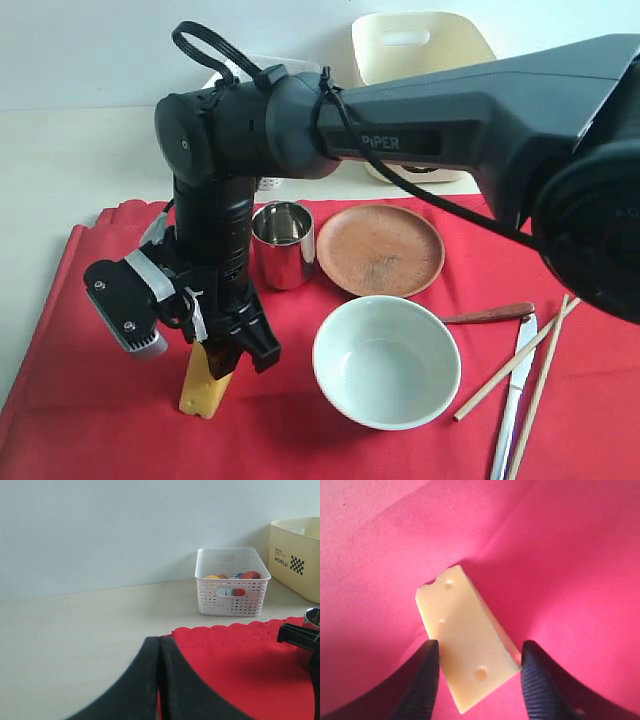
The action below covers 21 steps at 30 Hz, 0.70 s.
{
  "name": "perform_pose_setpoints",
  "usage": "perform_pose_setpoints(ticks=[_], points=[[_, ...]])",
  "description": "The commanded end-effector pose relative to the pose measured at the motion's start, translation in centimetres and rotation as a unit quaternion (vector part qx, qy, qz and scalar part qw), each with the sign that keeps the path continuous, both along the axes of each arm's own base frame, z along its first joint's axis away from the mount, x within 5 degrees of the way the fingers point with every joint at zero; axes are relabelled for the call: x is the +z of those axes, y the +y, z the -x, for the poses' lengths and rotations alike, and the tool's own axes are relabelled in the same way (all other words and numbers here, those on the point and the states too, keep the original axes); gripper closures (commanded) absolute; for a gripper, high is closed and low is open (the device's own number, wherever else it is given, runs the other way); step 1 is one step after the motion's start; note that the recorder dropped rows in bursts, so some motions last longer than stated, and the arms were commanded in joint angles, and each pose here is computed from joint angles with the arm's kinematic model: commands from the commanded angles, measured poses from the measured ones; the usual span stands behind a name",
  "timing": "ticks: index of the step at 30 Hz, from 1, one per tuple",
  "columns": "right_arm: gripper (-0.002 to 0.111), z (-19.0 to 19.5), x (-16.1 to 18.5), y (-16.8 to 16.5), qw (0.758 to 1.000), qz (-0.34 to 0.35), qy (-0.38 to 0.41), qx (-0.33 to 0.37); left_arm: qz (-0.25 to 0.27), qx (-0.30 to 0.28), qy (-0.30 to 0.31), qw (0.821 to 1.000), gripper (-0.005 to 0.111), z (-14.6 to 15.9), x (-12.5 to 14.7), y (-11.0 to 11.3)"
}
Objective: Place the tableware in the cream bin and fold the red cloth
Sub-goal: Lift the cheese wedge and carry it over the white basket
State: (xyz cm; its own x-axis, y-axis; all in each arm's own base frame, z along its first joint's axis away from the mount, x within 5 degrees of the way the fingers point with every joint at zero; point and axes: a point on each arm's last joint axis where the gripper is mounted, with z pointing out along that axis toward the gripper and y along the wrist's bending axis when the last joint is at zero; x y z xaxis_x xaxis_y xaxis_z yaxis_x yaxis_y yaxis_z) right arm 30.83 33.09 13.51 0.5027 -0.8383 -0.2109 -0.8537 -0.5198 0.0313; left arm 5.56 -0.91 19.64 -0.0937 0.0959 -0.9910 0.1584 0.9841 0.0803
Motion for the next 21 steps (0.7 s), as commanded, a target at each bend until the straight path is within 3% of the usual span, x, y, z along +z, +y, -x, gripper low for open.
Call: perform_pose_setpoints(ticks=[1,5,16,21], points=[[0.096,0.0,-1.2,0.0,1.000,0.013,0.007,-0.023,0.001,0.002,-0.002,1.000,0.106,0.0,-0.1,0.0],[0.108,-0.2,-1.2,0.1,0.998,0.010,0.005,-0.059,0.003,0.002,-0.002,1.000,0.106,0.0,-0.1,0.0],[0.108,-1.1,1.1,0.8,0.976,-0.042,-0.026,-0.212,0.001,0.002,-0.002,1.000,0.106,0.0,-0.1,0.0],[0.108,-1.4,2.9,1.0,0.964,-0.075,-0.043,-0.250,0.001,0.002,-0.002,1.000,0.106,0.0,-0.1,0.0]])
